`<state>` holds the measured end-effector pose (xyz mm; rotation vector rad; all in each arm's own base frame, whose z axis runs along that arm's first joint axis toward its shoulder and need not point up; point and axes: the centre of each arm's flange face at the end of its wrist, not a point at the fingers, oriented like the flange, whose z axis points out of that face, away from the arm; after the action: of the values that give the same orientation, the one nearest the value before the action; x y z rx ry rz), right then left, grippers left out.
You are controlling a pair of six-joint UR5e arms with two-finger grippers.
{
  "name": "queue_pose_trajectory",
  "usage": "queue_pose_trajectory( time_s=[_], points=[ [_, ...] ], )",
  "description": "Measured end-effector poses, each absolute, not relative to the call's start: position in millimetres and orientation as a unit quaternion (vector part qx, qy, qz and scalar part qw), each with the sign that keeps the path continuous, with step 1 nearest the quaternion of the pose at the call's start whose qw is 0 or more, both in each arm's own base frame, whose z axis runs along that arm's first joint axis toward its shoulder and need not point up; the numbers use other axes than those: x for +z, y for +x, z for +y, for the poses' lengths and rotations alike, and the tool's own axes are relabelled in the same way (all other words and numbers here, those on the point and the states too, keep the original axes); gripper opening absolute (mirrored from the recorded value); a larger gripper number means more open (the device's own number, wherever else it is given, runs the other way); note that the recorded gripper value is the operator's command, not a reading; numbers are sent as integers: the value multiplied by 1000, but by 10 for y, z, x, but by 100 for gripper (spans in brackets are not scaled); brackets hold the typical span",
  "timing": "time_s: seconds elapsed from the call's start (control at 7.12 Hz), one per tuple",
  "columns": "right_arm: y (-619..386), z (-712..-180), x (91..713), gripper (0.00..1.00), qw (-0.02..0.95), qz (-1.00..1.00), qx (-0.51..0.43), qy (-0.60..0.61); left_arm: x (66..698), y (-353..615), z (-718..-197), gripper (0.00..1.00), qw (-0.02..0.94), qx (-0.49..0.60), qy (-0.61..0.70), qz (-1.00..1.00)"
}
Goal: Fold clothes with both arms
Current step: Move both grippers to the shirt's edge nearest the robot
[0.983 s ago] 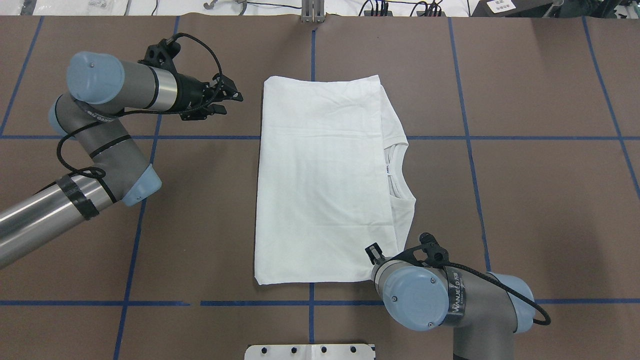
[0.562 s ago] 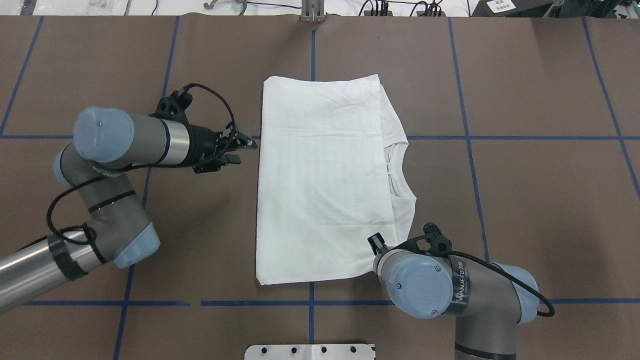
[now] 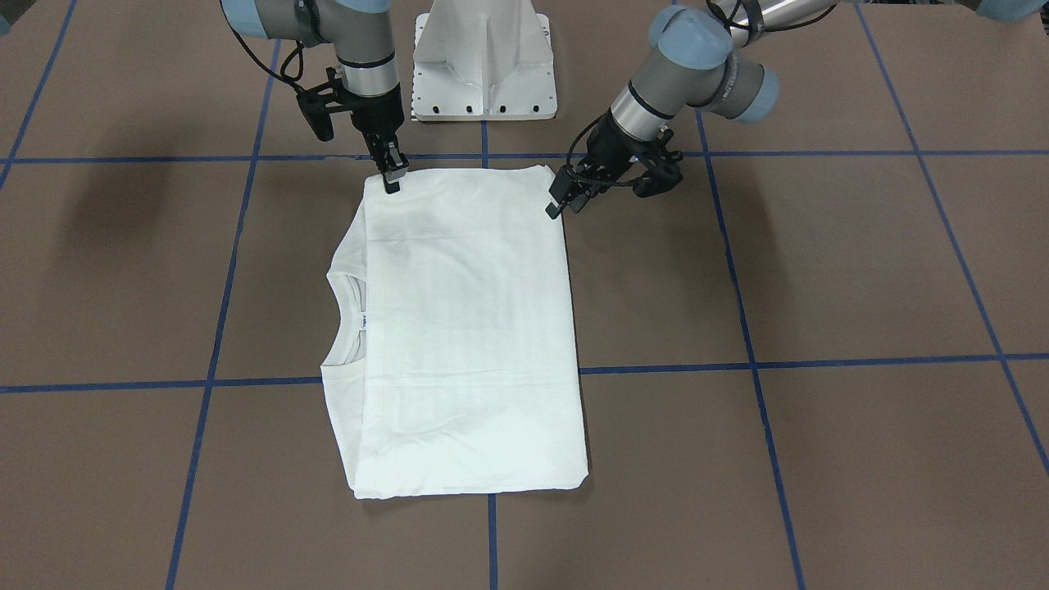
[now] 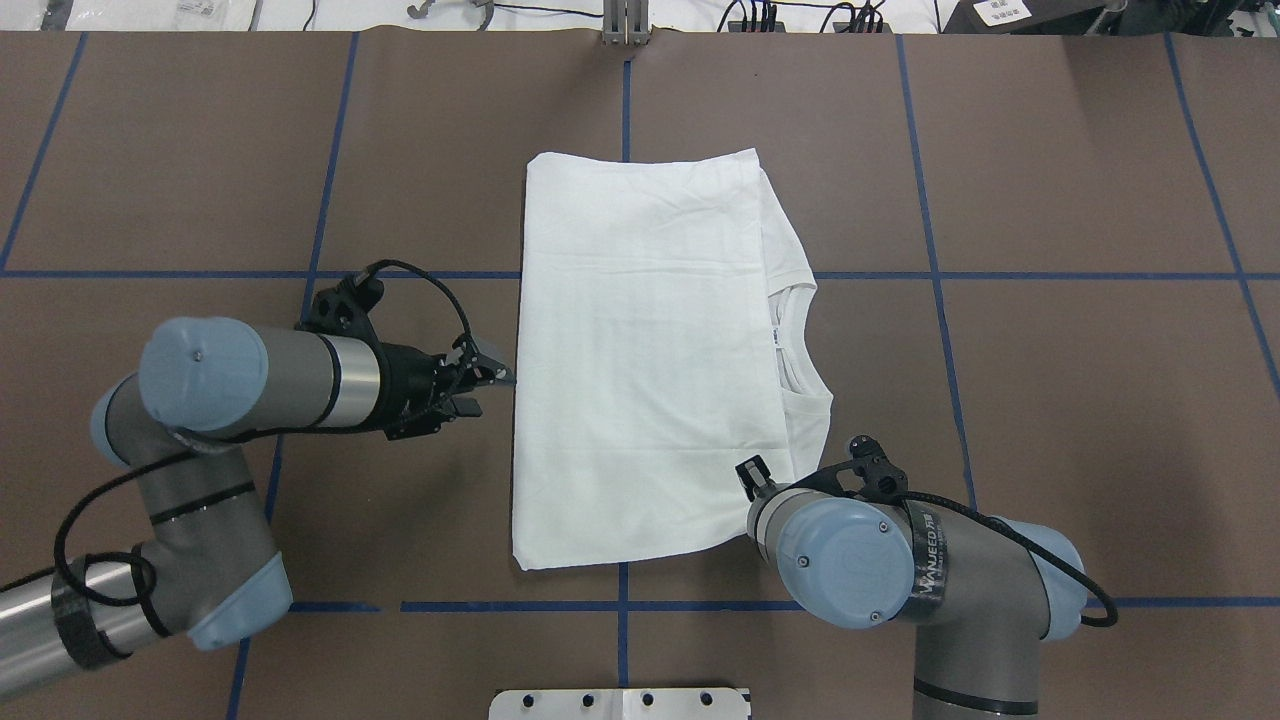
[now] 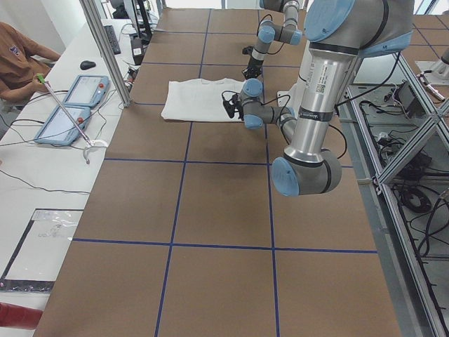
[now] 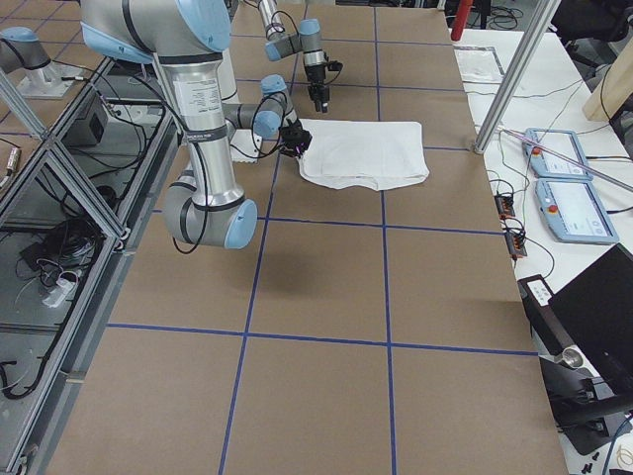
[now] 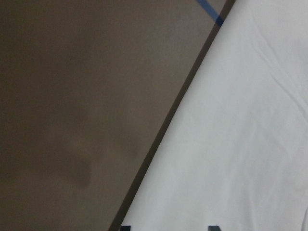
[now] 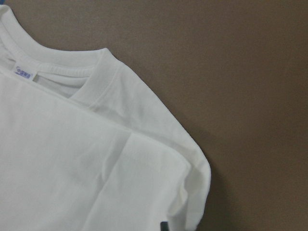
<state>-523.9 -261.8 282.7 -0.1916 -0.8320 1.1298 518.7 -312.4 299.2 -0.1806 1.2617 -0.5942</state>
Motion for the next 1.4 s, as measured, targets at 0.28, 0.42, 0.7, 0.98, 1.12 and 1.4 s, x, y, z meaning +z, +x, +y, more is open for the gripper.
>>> queue_pose_trajectory(
  time_s=[0.28, 0.42, 0.7, 0.98, 1.12, 1.4],
  points=[
    [-5226, -2613, 2816, 0, 759, -383, 519, -89, 3048, 5396, -2780, 61, 781, -279, -94, 551],
    [-5225, -2611, 2819, 0, 759, -383, 519, -89, 3080, 5443, -2709, 56, 788, -280, -95, 540],
    [-5226, -2605, 2805, 0, 759, -384, 518, -89, 3089, 5510, -2597, 27, 792, -285, -105, 529],
    [-5226, -2602, 2803, 0, 759, -385, 518, -89, 3074, 5532, -2561, 27, 790, -292, -114, 527],
    [-5226, -2602, 2804, 0, 759, -384, 518, -89, 3045, 5543, -2510, 27, 789, -289, -118, 529],
    [-5225, -2601, 2807, 0, 759, -384, 518, -89, 2948, 5511, -2444, 0, 784, -287, -124, 536]
  ],
)
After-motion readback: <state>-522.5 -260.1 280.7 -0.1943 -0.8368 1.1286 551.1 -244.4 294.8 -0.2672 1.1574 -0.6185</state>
